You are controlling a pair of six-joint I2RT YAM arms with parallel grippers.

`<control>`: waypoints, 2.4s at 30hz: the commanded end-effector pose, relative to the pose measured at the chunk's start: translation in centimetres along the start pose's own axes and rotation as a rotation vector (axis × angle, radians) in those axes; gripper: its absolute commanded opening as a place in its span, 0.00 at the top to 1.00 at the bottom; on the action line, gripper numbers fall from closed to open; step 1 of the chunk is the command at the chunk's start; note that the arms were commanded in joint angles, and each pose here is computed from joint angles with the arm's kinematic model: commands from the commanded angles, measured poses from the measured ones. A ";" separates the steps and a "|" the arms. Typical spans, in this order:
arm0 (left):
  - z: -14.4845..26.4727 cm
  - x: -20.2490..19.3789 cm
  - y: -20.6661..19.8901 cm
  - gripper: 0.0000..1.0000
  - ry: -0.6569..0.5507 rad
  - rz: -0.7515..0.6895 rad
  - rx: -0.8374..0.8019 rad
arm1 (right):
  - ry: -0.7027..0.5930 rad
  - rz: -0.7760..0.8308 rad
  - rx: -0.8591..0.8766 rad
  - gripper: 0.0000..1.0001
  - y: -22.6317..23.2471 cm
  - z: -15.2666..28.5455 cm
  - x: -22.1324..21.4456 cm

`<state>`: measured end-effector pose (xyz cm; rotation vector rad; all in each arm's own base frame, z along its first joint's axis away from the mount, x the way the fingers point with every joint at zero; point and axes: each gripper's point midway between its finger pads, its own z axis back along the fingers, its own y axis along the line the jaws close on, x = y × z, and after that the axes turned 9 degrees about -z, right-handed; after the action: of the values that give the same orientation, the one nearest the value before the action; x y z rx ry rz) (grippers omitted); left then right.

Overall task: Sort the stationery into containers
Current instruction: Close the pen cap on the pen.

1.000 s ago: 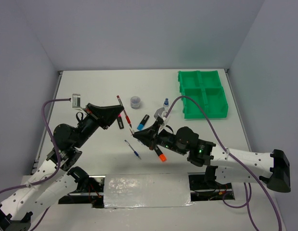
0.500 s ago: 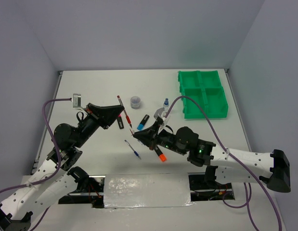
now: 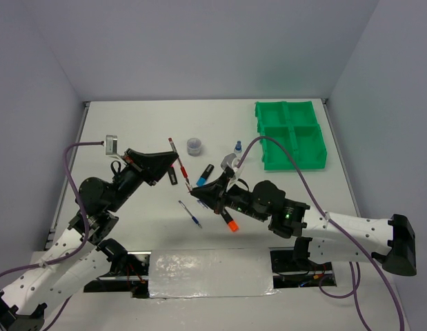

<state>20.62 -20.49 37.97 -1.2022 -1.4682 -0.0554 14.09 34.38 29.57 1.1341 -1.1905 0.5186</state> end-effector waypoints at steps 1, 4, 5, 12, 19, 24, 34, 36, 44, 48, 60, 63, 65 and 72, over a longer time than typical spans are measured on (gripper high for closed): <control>0.2 0.8 -1.1 1.00 -0.038 -0.014 -0.054 | -0.072 0.010 0.014 1.00 0.9 -0.3 3.0; 0.3 0.7 -1.2 1.00 -0.037 -0.011 -0.059 | -0.070 0.010 0.015 1.00 0.9 -0.5 3.1; 0.2 0.7 -1.2 1.00 -0.037 -0.010 -0.059 | -0.075 0.010 0.016 1.00 1.0 -0.6 3.3; 0.3 0.9 -1.5 1.00 -0.040 -0.012 -0.067 | -0.075 0.013 0.009 1.00 0.6 -0.8 3.3; 0.4 1.7 -1.3 1.00 -0.062 -0.031 -0.041 | -0.045 -0.015 0.040 1.00 0.9 -1.0 2.0; 0.2 2.3 -1.4 1.00 -0.070 -0.056 -0.028 | -0.033 -0.031 0.062 1.00 1.1 -0.9 1.3; 0.3 2.5 -1.3 1.00 -0.078 -0.059 -0.023 | -0.025 -0.032 0.042 1.00 0.6 -1.0 0.8; 0.4 2.7 -1.4 1.00 -0.081 -0.064 -0.023 | -0.028 -0.037 0.043 1.00 0.6 -1.0 0.8; 0.3 3.0 -1.6 1.00 -0.082 -0.073 -0.021 | -0.021 -0.033 0.018 1.00 0.1 -1.1 0.6; 0.4 3.1 -1.6 1.00 -0.087 -0.072 -0.021 | -0.014 -0.034 0.015 1.00 0.1 -1.2 0.5; 0.3 2.3 -1.3 1.00 -0.069 -0.059 -0.024 | -0.030 -0.012 0.010 1.00 0.2 -1.1 1.5; 0.3 2.1 -1.2 1.00 -0.065 -0.053 -0.029 | -0.034 -0.009 0.012 1.00 0.3 -1.3 1.8; 0.3 1.8 -1.0 1.00 -0.061 -0.051 -0.025 | -0.036 -0.008 0.021 1.00 0.5 -1.3 2.0; 0.4 1.8 -1.1 1.00 -0.062 -0.053 -0.026 | -0.049 -0.004 0.027 1.00 0.8 -1.4 2.6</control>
<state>20.73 -19.68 38.11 -1.1463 -1.5089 -0.0556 14.57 35.23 28.88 1.1320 -1.1552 0.5228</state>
